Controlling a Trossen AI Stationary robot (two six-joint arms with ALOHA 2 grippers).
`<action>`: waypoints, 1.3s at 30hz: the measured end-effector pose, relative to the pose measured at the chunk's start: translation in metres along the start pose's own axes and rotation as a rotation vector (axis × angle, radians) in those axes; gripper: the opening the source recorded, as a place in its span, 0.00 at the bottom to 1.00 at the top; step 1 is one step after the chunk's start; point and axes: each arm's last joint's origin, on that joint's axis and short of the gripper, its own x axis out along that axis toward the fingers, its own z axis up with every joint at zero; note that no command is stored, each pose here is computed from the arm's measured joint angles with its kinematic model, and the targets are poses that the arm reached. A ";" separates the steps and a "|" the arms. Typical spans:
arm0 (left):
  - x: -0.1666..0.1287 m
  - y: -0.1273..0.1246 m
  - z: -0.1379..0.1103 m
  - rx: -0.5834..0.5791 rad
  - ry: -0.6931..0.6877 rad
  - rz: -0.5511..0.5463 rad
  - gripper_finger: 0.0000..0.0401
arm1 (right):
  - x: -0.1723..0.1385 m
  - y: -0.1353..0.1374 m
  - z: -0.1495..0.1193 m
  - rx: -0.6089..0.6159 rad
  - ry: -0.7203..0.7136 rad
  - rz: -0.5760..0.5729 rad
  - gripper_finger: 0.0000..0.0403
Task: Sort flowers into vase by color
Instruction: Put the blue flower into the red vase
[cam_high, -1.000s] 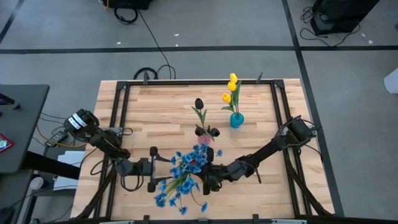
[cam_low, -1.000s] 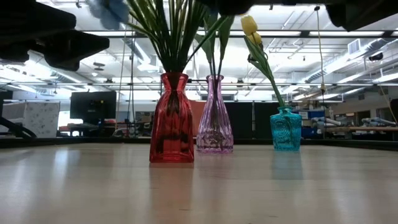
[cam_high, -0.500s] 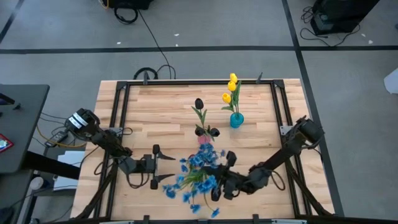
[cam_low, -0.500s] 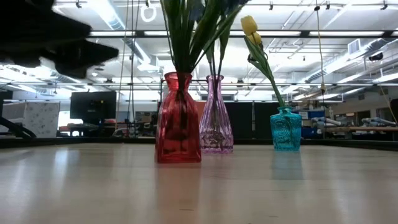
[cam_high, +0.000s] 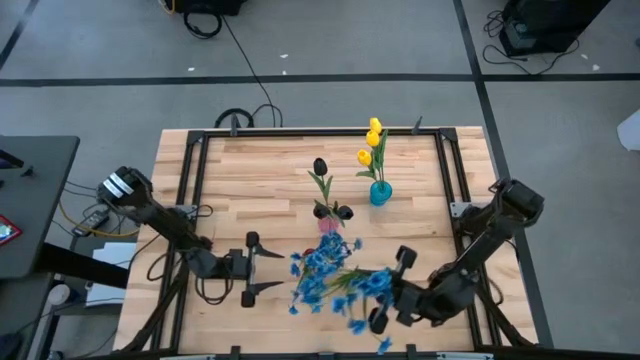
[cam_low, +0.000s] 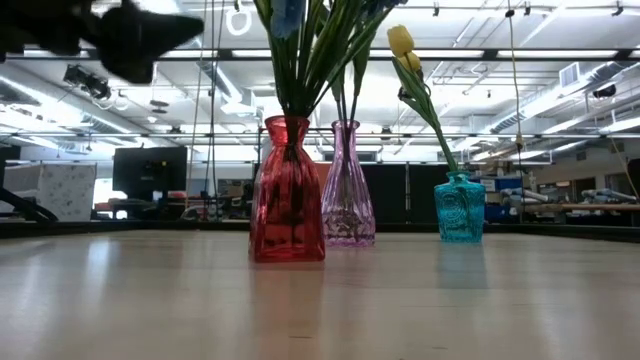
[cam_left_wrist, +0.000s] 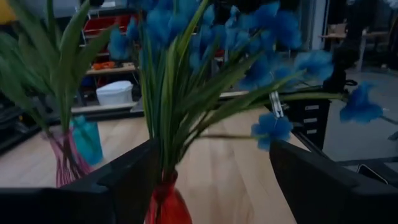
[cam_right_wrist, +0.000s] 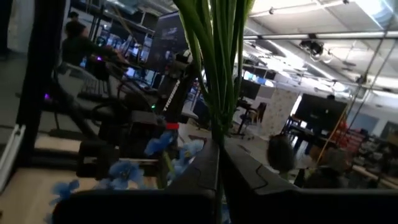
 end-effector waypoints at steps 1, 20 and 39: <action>0.001 0.000 0.005 0.012 0.002 -0.001 0.76 | -0.002 -0.004 0.005 0.017 0.000 -0.006 0.05; 0.007 0.038 0.162 0.119 0.050 0.039 0.67 | 0.084 -0.081 0.048 0.223 -0.072 0.274 0.05; 0.015 0.054 0.194 0.158 -0.034 0.048 0.63 | 0.169 -0.093 0.056 0.225 0.056 0.435 0.05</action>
